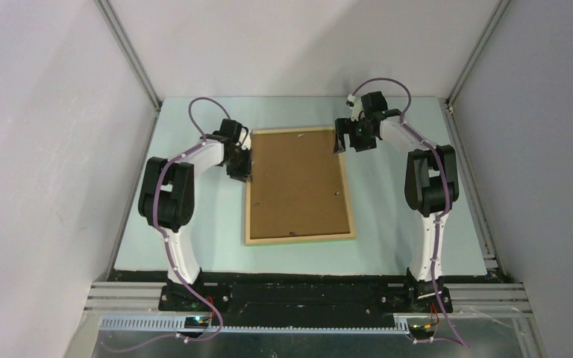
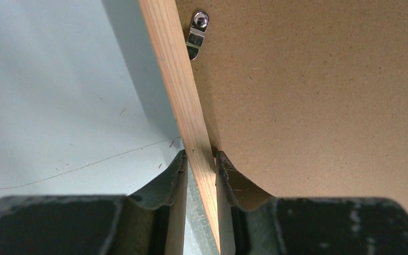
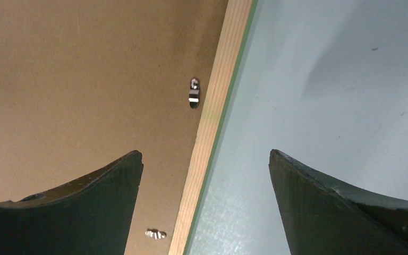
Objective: Put the photo into the frame
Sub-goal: Install the photo frame at the center of the board.
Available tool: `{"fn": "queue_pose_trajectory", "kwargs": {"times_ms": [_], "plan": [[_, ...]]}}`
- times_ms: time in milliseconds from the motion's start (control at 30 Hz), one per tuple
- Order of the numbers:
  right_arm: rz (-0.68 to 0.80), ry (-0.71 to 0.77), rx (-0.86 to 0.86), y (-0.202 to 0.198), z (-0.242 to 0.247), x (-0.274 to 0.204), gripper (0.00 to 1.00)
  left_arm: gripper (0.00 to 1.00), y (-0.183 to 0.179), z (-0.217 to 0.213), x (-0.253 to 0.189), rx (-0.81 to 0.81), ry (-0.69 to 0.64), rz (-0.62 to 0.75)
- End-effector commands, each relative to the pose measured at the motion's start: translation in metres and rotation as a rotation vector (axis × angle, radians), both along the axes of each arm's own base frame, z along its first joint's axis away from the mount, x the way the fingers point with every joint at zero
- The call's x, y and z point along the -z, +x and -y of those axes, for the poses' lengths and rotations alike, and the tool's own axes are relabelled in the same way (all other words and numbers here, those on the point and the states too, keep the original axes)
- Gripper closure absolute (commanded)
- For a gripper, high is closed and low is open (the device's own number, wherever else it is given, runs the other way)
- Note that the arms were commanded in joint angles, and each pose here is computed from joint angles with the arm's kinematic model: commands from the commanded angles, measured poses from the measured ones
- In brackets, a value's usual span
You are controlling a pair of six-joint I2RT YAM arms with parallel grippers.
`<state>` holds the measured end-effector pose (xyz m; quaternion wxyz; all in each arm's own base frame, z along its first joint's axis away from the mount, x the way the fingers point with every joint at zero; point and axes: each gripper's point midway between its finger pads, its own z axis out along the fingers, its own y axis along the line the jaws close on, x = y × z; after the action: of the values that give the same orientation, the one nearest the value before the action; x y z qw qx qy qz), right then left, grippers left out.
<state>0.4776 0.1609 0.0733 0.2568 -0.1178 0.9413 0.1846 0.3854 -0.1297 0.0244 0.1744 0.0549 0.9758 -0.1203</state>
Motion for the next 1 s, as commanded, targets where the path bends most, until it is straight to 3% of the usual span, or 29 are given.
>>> {"fn": "queue_pose_trajectory", "kwargs": {"times_ms": [0,233,967], "plan": [[0.034,0.003,0.043,0.023,-0.004,-0.005,0.08,0.86,-0.003,0.004,0.014,-0.002,-0.006,-0.029],[0.016,-0.049,0.049,0.038,-0.005,0.01,0.1,0.99,-0.006,0.006,0.015,-0.005,-0.016,-0.039],[-0.005,-0.222,-0.078,0.037,-0.011,0.035,0.23,1.0,-0.005,0.009,0.01,0.01,-0.037,-0.029]]}}
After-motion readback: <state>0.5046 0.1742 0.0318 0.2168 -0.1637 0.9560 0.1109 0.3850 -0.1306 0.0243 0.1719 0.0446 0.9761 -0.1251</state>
